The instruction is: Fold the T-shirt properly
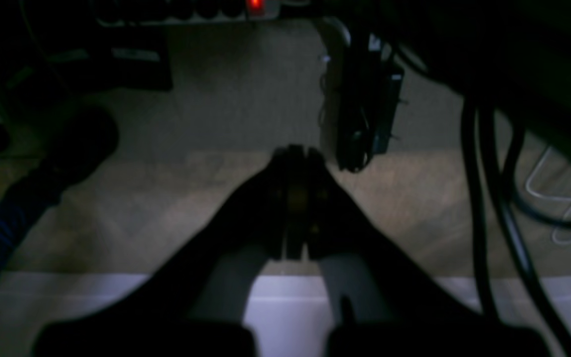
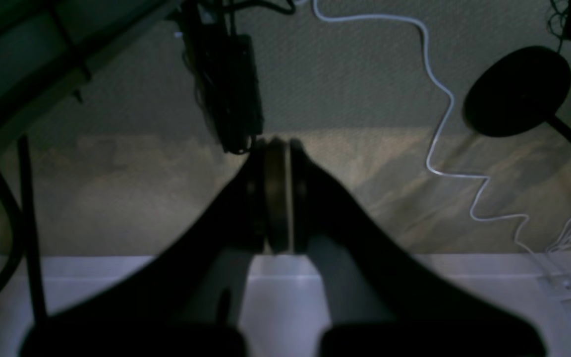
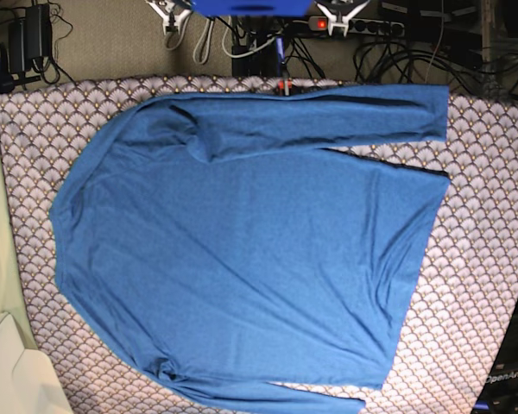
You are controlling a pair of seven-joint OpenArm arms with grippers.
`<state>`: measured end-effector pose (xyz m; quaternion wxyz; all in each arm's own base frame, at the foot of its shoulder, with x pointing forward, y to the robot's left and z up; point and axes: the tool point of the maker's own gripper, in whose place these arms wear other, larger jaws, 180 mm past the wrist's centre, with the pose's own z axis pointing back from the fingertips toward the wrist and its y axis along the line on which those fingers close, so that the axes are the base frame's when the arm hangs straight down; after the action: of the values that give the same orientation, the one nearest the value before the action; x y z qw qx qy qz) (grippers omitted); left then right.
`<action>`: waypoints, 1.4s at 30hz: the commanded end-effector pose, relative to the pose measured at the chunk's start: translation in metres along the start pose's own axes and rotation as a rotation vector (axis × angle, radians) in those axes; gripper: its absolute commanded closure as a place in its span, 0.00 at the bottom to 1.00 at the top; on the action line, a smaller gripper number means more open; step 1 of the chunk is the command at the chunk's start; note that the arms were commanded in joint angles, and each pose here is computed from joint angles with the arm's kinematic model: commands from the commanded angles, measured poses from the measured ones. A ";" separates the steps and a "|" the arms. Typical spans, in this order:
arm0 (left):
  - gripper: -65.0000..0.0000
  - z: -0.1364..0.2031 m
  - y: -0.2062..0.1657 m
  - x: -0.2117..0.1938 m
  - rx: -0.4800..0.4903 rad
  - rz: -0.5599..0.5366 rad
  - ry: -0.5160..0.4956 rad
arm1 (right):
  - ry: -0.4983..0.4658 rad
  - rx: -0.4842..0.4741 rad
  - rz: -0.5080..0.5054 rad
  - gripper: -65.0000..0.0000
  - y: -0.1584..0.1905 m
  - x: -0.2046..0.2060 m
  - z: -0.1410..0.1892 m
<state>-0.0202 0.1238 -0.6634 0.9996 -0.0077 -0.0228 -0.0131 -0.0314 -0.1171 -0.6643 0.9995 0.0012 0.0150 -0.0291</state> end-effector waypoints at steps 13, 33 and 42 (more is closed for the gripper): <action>1.00 0.000 0.009 -0.001 0.013 0.050 0.000 | 0.008 0.009 -0.001 1.00 0.002 -0.006 0.000; 1.00 0.001 0.027 0.003 0.040 0.101 -0.009 | -0.001 0.010 0.002 1.00 0.002 -0.001 0.000; 1.00 0.005 0.024 -0.007 0.033 0.099 -0.030 | -0.164 -0.002 0.005 1.00 -0.007 0.006 0.018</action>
<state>-0.0216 0.1467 -0.6598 0.9984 0.0063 -0.0406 0.0398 -0.0197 -0.1240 -0.6462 0.9973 -0.0040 -0.0688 -0.0261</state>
